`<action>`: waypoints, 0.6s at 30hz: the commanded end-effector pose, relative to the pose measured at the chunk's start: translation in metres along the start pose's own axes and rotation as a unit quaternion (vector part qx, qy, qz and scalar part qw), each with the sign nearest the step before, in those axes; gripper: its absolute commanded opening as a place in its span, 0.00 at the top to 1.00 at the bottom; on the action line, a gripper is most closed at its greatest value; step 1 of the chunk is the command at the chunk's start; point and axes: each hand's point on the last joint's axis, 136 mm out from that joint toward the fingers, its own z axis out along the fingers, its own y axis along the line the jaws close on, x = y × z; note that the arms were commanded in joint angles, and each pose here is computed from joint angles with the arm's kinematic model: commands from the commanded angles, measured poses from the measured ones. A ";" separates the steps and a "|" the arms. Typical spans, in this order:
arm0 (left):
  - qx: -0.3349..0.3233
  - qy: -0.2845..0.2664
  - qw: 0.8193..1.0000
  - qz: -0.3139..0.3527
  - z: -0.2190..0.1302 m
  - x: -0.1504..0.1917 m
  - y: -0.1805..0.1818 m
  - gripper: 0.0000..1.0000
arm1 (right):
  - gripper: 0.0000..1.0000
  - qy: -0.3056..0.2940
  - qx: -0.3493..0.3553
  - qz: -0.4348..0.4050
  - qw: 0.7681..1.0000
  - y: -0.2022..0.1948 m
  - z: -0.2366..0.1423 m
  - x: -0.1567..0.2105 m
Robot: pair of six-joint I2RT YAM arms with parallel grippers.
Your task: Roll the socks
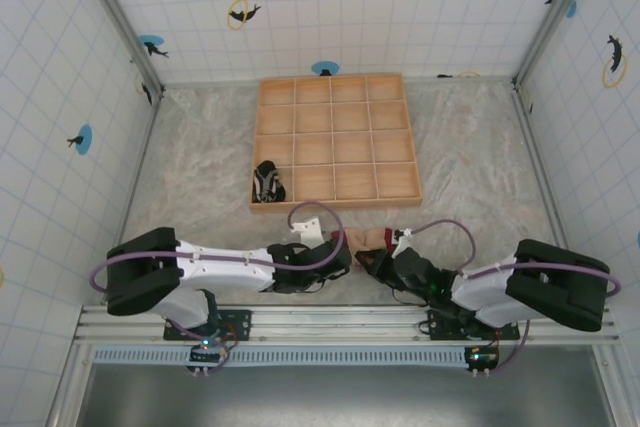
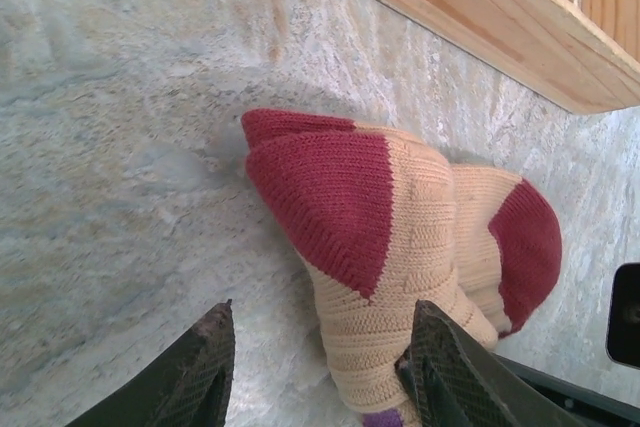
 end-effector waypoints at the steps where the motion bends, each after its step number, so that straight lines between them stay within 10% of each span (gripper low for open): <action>1: 0.022 0.023 0.999 0.025 0.008 0.006 -0.007 0.52 | 1.00 -0.001 0.193 -0.008 0.981 -0.138 -0.051 0.001; 18: 0.052 0.031 0.998 0.031 0.041 0.005 -0.020 0.52 | 1.00 0.008 0.226 0.013 0.974 -0.158 -0.062 0.004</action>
